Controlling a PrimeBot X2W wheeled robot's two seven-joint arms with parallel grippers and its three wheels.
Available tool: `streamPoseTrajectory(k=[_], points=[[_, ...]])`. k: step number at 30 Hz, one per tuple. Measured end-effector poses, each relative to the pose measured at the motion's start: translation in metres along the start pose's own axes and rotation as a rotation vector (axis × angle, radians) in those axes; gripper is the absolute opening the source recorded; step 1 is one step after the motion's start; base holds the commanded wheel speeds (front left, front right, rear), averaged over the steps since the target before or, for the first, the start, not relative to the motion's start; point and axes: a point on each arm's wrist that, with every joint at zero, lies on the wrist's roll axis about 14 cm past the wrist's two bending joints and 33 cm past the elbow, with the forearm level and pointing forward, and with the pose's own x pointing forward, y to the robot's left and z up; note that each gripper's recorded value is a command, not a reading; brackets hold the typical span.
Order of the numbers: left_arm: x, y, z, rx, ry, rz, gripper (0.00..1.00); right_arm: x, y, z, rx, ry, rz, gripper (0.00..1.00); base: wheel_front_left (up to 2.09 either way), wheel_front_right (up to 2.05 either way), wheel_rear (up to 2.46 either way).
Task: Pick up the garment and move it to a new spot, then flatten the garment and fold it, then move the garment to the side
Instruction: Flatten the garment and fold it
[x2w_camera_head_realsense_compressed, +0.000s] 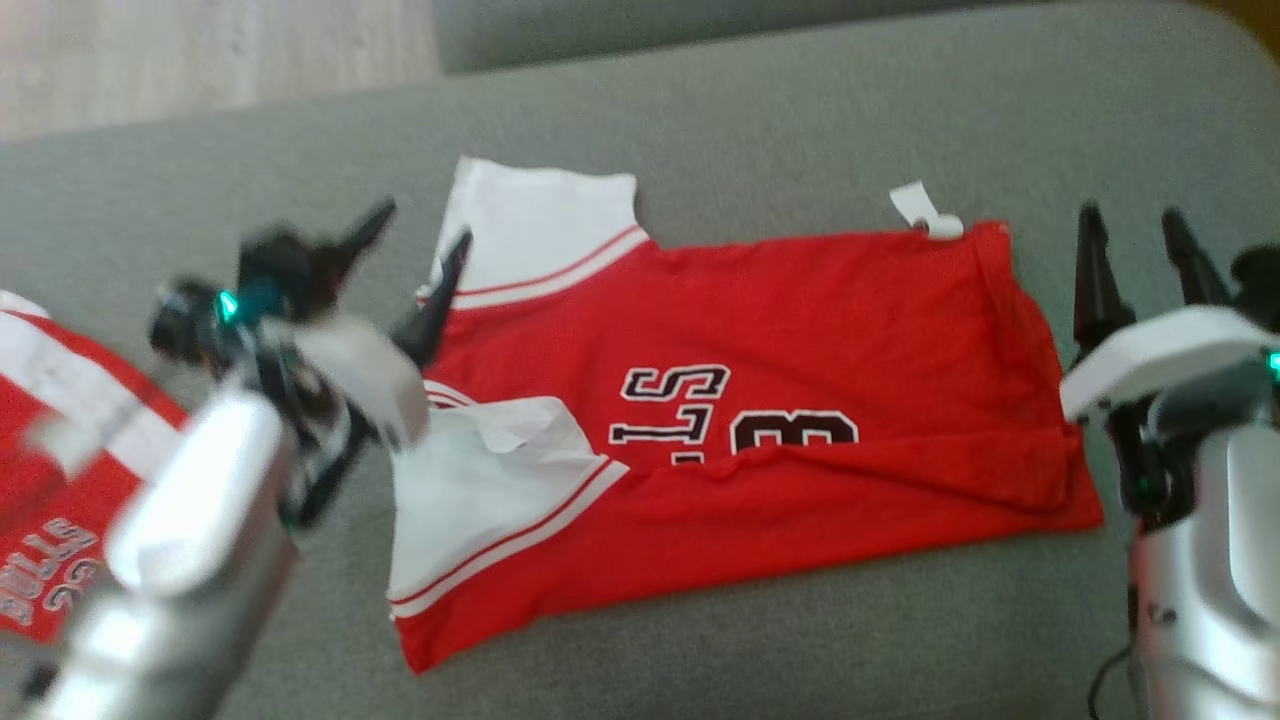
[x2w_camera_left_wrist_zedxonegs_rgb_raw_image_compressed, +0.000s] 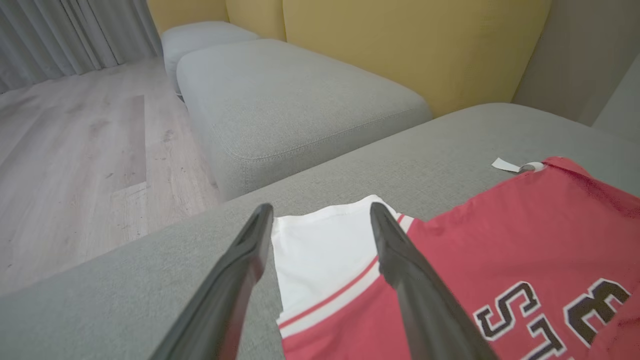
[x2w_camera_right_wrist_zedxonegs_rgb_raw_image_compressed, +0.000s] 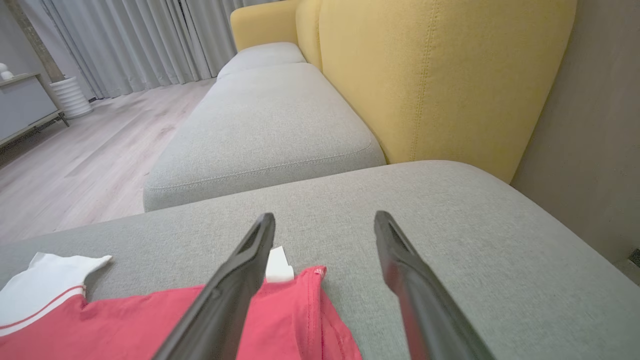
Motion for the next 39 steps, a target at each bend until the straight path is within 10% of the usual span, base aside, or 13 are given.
streamPoseTrajectory(k=[19,39], points=[[0.114,0.041,-0.085,-0.089,0.535,-0.118,1.00,0.065,-0.008,-0.004,-0.022,-0.008,-0.006,1.00,0.00,0.00,0.00],[0.142,0.037,-0.107,-0.119,0.594,-0.136,1.00,0.071,-0.007,-0.010,-0.016,0.004,0.011,1.00,0.00,0.00,0.00]])
